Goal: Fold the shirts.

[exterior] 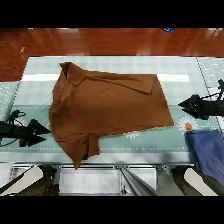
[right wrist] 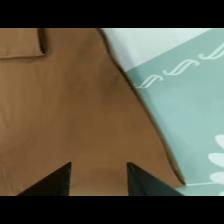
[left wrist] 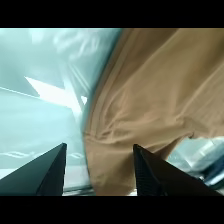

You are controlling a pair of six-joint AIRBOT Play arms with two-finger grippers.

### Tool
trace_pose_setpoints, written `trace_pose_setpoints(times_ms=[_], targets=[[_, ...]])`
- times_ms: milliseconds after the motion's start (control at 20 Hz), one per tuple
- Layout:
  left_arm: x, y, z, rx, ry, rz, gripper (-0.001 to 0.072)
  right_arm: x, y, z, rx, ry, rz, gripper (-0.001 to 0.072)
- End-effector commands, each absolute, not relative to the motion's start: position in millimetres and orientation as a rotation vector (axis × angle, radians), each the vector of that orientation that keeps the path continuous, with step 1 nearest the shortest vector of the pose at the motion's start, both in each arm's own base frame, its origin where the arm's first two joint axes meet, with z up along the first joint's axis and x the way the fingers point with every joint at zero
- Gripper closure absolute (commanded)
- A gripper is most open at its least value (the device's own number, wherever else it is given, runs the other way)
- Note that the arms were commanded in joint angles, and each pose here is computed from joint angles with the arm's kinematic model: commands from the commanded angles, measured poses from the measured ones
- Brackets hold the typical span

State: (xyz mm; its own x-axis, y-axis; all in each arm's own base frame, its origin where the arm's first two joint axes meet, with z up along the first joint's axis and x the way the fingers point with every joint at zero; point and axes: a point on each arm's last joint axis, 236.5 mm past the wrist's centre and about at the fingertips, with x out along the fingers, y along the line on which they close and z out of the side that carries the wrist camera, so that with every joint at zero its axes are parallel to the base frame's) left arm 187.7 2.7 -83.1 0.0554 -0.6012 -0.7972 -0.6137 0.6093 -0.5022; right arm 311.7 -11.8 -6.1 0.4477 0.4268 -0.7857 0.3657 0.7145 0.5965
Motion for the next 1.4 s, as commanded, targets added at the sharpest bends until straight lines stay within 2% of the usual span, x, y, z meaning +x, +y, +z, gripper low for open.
trace_pose_setpoints(times_ms=[0, 350, 400, 450, 650, 900, 1050, 1350], targets=[[181, -18, -96, -1.078, 1.608, 0.004, 0.0198, 305, -3, 0, 0.81, 1.125, 0.077, 0.0308], [201, -36, -119, -0.959, 1.563, 0.028, 0.0212, 328, -8, 18, 0.892, 0.997, 0.079, 0.0308], [201, -41, -119, -0.948, 1.571, 0.013, 0.0422, 327, -19, 17, 0.898, 0.988, 0.05, 0.0308], [200, -43, -120, -0.927, 1.573, -0.005, 0.0679, 320, -33, 10, 0.886, 1.002, 0.007, 0.0308], [201, -44, -120, -0.921, 1.574, -0.009, 0.069, 261, -75, -29, 0.812, 1.218, -0.207, 0.0308], [202, -43, -120, -0.92, 1.57, -0.006, 0.069, 225, -46, -55, 0.857, 1.378, -0.156, 0.0302], [202, -43, -120, -0.919, 1.568, -0.005, 0.069, 221, -32, -77, 0.936, 1.418, -0.129, 0.0302], [202, -43, -120, -0.919, 1.57, -0.006, 0.069, 254, -10, -86, 1.121, 1.362, -0.014, 0.0302]])
